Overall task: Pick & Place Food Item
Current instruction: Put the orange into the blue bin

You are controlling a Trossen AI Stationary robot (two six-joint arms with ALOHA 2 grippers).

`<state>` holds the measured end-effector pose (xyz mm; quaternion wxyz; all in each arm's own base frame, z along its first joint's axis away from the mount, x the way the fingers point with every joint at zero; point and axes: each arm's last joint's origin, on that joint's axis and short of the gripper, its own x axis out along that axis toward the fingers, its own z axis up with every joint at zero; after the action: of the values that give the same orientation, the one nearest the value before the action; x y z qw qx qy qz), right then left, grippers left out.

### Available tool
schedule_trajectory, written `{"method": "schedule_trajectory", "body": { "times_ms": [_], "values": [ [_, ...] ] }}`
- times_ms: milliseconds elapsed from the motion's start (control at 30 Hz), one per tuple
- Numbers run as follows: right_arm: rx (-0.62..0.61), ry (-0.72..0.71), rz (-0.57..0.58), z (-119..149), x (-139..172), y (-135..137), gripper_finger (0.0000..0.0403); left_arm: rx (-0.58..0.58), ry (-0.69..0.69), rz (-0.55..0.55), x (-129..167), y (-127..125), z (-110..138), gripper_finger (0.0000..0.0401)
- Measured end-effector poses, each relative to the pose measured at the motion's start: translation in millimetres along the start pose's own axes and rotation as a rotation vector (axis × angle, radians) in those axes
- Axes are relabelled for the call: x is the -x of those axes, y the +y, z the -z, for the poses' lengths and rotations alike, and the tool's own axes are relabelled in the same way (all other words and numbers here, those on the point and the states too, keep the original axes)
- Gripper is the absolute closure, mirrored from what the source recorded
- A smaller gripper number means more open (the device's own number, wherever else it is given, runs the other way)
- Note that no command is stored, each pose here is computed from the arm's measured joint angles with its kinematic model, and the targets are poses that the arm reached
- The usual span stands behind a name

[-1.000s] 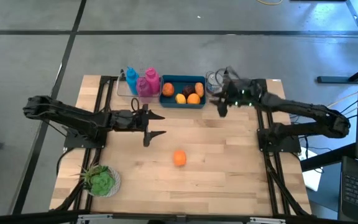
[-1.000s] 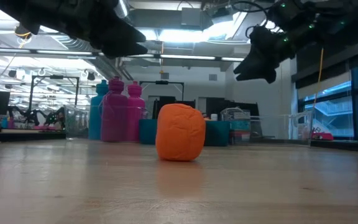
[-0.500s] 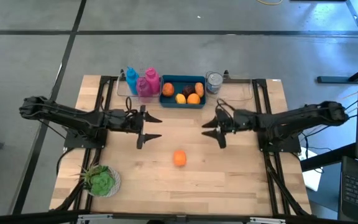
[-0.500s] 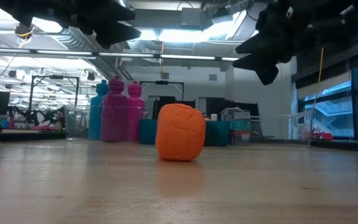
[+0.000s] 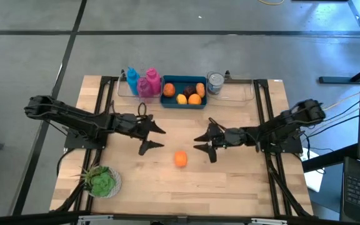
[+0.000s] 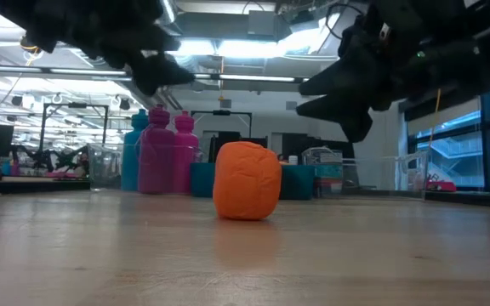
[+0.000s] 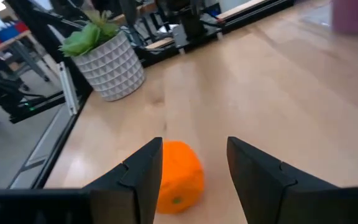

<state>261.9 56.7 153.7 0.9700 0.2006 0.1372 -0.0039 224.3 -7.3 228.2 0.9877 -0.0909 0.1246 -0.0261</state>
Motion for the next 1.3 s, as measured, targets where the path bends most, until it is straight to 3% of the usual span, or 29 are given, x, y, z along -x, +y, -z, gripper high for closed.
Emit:
{"method": "schedule_trajectory", "body": {
  "times_ms": [233, 500, 800, 1033, 1300],
  "values": [
    [-0.069, 0.057, -0.050, 27, -14, 9, 0.0223, 0.154, 0.190, 0.104, -14, -1, 23, 0.0109],
    [-0.033, 0.110, -0.072, 47, -43, 34, 0.0223, 0.256, 0.314, 0.172, -36, -21, 51, 0.0109],
    [-0.014, 0.139, -0.065, 49, -54, 40, 0.0223, 0.274, 0.257, 0.311, -50, -53, 62, 0.0109],
    [-0.091, 0.195, -0.017, 54, -53, 37, 0.0223, 0.262, 0.267, 0.268, -58, -57, 76, 0.0109],
    [-0.118, 0.200, 0.017, 52, -57, 39, 0.0223, 0.265, 0.185, 0.296, -72, -56, 78, 0.0109]
  ]
}}
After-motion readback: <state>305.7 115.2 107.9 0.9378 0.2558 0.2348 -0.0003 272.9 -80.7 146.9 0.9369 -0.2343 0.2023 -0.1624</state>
